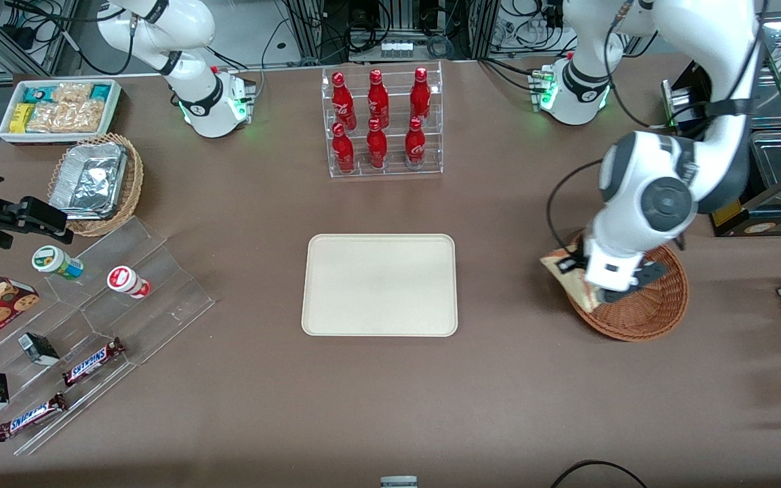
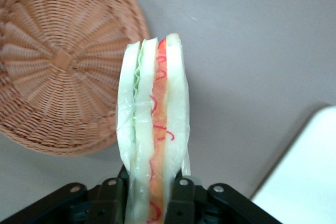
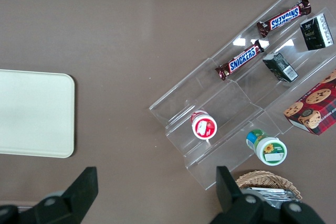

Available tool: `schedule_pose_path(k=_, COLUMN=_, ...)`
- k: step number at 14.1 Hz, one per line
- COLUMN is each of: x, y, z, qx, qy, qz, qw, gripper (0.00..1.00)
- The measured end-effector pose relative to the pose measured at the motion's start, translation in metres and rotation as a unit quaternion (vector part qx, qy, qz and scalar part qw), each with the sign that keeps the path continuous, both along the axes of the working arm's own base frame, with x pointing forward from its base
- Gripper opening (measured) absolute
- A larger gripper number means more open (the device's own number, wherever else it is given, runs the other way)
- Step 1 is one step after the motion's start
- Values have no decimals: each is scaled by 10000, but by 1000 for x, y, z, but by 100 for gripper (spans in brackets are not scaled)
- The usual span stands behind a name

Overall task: Place sandwich from basket to tray
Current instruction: 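Lift the sandwich and carry it over the white tray, then lower the sandwich onto the tray and open the left gripper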

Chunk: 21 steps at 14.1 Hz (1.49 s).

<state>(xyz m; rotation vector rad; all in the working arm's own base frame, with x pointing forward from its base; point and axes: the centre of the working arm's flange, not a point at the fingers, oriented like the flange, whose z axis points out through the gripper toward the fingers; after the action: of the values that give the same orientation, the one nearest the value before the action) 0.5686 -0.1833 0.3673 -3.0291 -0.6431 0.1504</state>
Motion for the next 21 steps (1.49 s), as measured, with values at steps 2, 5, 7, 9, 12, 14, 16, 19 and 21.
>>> schedule_pose_path(k=2, x=-5, y=-42, z=3, qx=-115, qy=-36, qz=-286, qw=9995, gripper=29)
schedule_pose_path(k=5, x=-13, y=-115, z=-9, qx=-204, qy=-20, qz=-819, qw=9964, gripper=28)
schedule_pose_path(k=7, x=-18, y=-166, z=-26, qx=-244, qy=5, qz=-1169, qw=9928, gripper=29)
schedule_pose_path(k=9, x=-26, y=-207, z=-42, qx=-264, qy=29, qz=-1455, qw=9890, gripper=28)
schedule_pose_path(k=12, x=-42, y=-251, z=-62, qx=-271, qy=69, qz=-1778, qw=9837, gripper=29)
schedule_pose_path(k=14, x=-39, y=-264, z=-69, qx=-371, qy=-103, qz=-1875, qw=9815, gripper=29)
schedule_pose_path(k=16, x=-35, y=-265, z=-79, qx=-435, qy=-189, qz=-2139, qw=9757, gripper=30)
schedule_pose_path(k=19, x=-41, y=-271, z=-107, qx=-397, qy=-45, qz=-2407, qw=9698, gripper=30)
schedule_pose_path(k=21, x=-46, y=-275, z=-122, qx=-369, qy=24, qz=-2444, qw=9690, gripper=29)
